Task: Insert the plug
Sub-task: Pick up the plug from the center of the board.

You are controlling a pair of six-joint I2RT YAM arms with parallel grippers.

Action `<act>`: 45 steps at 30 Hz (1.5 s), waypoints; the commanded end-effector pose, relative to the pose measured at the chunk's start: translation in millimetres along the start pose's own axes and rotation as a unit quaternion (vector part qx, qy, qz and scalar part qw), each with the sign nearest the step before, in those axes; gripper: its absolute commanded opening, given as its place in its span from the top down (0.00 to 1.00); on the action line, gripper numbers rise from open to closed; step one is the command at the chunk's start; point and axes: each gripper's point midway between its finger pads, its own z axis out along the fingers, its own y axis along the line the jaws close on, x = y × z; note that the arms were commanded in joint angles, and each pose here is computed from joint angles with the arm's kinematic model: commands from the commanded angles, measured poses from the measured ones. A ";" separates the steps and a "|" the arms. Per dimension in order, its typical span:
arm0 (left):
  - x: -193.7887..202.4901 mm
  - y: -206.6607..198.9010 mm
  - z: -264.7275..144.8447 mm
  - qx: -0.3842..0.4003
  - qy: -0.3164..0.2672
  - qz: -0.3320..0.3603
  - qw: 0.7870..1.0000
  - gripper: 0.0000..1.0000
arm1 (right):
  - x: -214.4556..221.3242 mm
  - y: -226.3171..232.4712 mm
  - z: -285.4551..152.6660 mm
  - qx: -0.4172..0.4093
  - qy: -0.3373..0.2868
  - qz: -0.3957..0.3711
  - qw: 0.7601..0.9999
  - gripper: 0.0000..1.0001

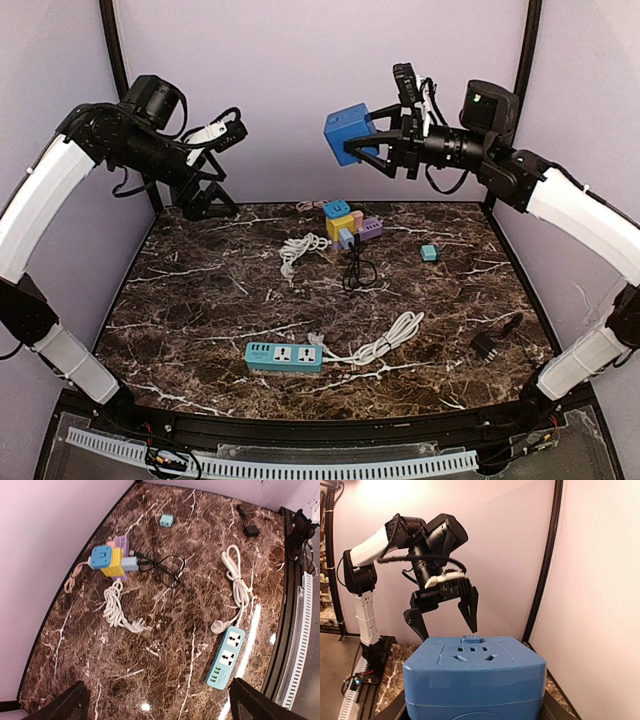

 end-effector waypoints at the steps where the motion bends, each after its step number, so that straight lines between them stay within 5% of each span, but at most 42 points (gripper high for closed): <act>1: -20.2 -26.4 -41.4 0.032 -0.065 0.012 0.997 0.01 | -37.5 37.0 12.3 -0.071 -0.077 0.036 0.994 1.00; 5: -28.7 -35.7 -59.5 0.023 -0.083 0.045 0.995 0.01 | -32.6 48.5 26.5 -0.053 -0.062 0.058 0.995 1.00; 11: -42.4 -68.8 -70.9 0.023 -0.100 0.119 0.988 0.01 | -10.6 48.5 38.1 0.092 -0.077 0.053 0.991 1.00; 17: -79.9 -67.9 -64.9 0.018 -0.136 0.034 0.990 0.01 | 9.6 37.4 37.2 0.367 -0.089 -0.020 0.926 1.00; 21: -106.5 -70.3 -78.3 0.042 -0.182 -0.023 0.982 0.01 | 19.4 47.7 54.3 0.439 -0.074 -0.105 0.889 1.00; 30: -97.8 -59.4 -46.4 0.035 -0.147 -0.076 0.986 0.01 | 21.3 54.7 82.0 0.450 -0.057 -0.132 0.881 1.00; 45: -79.9 -67.0 -11.2 0.068 -0.098 -0.086 0.989 0.10 | 22.7 72.5 101.0 0.387 -0.070 -0.125 0.911 1.00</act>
